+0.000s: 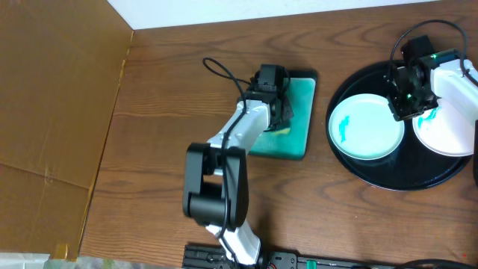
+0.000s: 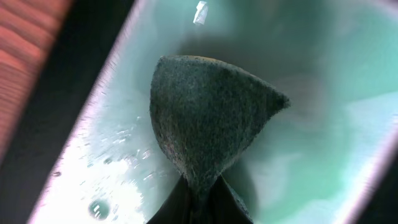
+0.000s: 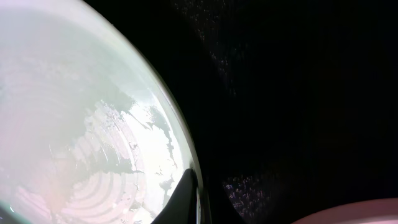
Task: Clean dirty plates on tray and stack at the side
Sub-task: 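Move the sponge with the left gripper onto the front mint plate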
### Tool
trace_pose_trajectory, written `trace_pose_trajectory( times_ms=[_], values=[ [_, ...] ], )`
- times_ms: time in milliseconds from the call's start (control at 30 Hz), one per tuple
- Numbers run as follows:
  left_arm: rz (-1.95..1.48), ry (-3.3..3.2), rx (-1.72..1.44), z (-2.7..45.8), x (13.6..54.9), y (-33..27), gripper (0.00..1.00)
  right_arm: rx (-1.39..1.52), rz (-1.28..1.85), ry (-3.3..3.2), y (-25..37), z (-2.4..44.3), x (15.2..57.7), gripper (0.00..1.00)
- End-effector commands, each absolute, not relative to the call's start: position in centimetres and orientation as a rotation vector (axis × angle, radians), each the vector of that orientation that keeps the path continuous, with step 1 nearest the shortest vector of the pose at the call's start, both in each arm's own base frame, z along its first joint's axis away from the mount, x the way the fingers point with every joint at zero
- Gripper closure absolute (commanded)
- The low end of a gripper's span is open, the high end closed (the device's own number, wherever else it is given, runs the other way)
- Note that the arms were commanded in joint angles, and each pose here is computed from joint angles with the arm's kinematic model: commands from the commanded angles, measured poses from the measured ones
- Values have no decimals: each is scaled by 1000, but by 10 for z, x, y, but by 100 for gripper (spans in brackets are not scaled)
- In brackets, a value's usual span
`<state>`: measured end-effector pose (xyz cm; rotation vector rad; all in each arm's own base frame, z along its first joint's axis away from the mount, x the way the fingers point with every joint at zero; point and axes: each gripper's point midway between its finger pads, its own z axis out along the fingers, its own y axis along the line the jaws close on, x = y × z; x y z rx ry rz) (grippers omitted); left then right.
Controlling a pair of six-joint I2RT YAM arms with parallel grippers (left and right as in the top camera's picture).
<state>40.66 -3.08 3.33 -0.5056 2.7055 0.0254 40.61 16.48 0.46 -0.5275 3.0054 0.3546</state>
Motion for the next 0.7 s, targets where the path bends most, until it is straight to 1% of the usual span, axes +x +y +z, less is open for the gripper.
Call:
trace_pose_trajectory(
  times_ms=[0,67,133,233,300,467,667],
  values=[
    [-10,2591,-467,85,411,-30,93,-566,344,3038,171,-11,394,99],
    [-58,2584,-456,99,406,-35,93,-571,345,3039,172,-11,394,99],
    [-181,2586,-425,115,399,-50,93,-584,344,3037,176,-12,392,99],
    [-416,2593,-341,133,389,-84,93,-590,343,3028,180,-17,390,99],
    [-495,2602,-289,137,384,-102,93,-528,343,3035,180,-21,391,99],
    [-589,2656,-183,127,366,-172,93,-458,348,3044,180,-25,390,99],
    [-541,2644,-182,103,365,-224,93,-430,349,3050,180,-25,390,99]
  ],
)
